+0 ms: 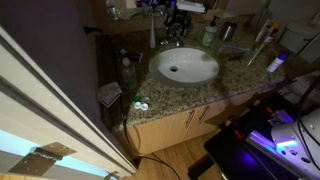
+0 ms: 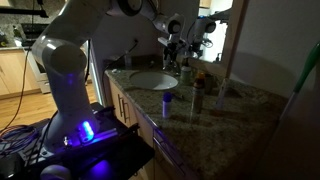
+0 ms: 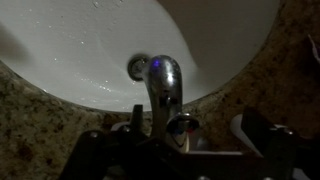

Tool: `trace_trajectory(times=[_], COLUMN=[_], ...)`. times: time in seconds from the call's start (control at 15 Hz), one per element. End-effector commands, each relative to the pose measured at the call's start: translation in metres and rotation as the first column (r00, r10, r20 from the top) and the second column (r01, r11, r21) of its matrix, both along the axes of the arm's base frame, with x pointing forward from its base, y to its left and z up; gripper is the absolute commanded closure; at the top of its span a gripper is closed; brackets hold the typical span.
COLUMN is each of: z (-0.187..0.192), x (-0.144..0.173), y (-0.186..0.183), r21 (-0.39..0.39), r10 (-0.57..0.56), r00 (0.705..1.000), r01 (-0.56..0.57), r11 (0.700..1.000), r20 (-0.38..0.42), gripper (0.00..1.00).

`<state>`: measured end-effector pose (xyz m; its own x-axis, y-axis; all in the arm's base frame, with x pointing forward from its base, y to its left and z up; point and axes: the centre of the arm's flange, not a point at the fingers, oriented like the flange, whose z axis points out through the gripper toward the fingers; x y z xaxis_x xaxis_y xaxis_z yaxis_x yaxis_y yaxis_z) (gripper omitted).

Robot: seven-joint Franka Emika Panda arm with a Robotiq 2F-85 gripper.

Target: Push the tap lever down then pull it up

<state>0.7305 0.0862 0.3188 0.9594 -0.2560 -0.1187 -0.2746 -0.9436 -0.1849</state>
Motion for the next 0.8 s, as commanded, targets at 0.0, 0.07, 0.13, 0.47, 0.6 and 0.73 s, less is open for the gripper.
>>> trace_trajectory(times=[0.0, 0.07, 0.13, 0.47, 0.6, 0.73], z=[0.0003, -0.0017, -0.0020, -0.0016, -0.0015, -0.0009], x=[-0.0026, -0.0020, -0.0023, -0.0017, -0.0015, -0.0009], y=[-0.0015, -0.0010, -0.0008, -0.0010, -0.0013, -0.0020], r21=[-0.030, -0.022, -0.022, -0.028, -0.033, -0.040], r10=[0.030, 0.005, 0.005, -0.001, -0.007, -0.018], r00=[0.999, 1.000, 1.000, 1.000, 1.000, 1.000], r01=[-0.031, -0.005, -0.006, 0.001, 0.007, 0.018], r11=[0.999, 1.000, 1.000, 1.000, 0.999, 0.999], r20=[-0.041, -0.017, -0.019, -0.006, 0.000, 0.008], gripper=[0.00, 0.00, 0.00, 0.46, 0.60, 0.74])
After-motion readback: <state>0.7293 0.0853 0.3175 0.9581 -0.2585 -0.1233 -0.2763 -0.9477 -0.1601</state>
